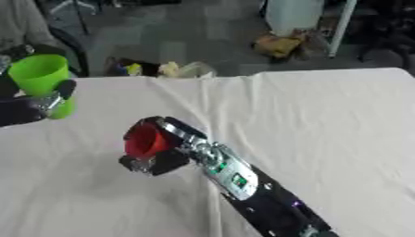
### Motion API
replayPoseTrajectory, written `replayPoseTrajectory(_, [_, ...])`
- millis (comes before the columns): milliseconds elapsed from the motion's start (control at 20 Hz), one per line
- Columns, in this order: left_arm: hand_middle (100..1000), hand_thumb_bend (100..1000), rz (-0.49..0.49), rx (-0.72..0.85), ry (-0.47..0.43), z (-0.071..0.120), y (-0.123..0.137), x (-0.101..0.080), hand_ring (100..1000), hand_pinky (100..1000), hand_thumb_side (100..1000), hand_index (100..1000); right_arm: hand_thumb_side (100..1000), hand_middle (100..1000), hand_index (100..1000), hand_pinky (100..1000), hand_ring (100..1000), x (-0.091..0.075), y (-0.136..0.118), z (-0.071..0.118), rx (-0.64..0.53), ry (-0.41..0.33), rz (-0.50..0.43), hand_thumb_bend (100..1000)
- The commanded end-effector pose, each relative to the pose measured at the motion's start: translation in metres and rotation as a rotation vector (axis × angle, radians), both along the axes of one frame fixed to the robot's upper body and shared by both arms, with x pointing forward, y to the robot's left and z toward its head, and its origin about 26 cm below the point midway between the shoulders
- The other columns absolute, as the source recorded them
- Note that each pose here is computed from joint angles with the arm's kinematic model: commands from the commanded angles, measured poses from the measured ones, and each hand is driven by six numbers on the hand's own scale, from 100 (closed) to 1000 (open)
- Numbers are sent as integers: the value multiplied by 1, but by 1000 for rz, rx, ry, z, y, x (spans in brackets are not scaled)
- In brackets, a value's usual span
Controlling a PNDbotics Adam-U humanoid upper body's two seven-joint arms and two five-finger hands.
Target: Pour the contents of one cup into another cup.
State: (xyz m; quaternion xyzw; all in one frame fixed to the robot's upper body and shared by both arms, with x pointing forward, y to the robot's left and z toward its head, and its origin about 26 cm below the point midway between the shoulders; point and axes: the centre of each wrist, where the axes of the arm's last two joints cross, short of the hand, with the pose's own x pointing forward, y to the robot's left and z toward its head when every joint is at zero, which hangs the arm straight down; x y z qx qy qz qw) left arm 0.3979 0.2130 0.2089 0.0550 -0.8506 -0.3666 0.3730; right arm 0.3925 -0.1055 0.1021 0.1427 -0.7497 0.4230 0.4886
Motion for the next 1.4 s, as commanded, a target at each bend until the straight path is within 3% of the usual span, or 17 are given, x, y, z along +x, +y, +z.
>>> replayPoseTrajectory(50, [469, 108, -25, 80, -68, 18, 1, -3, 338, 228, 252, 735, 218, 308, 497, 470, 342, 5, 0, 8, 20, -10, -5, 100])
replayPoseTrajectory(800, [449, 150, -122, 356, -158, 29, -11, -9, 312, 209, 223, 728, 216, 309, 497, 470, 344, 7, -2, 4, 24, 6, -16, 100])
replayPoseTrajectory(1400, [441, 173, -120, 444, -189, 29, -26, -6, 303, 204, 213, 727, 218, 310, 497, 471, 345, 6, 3, 4, 29, 17, 0, 100])
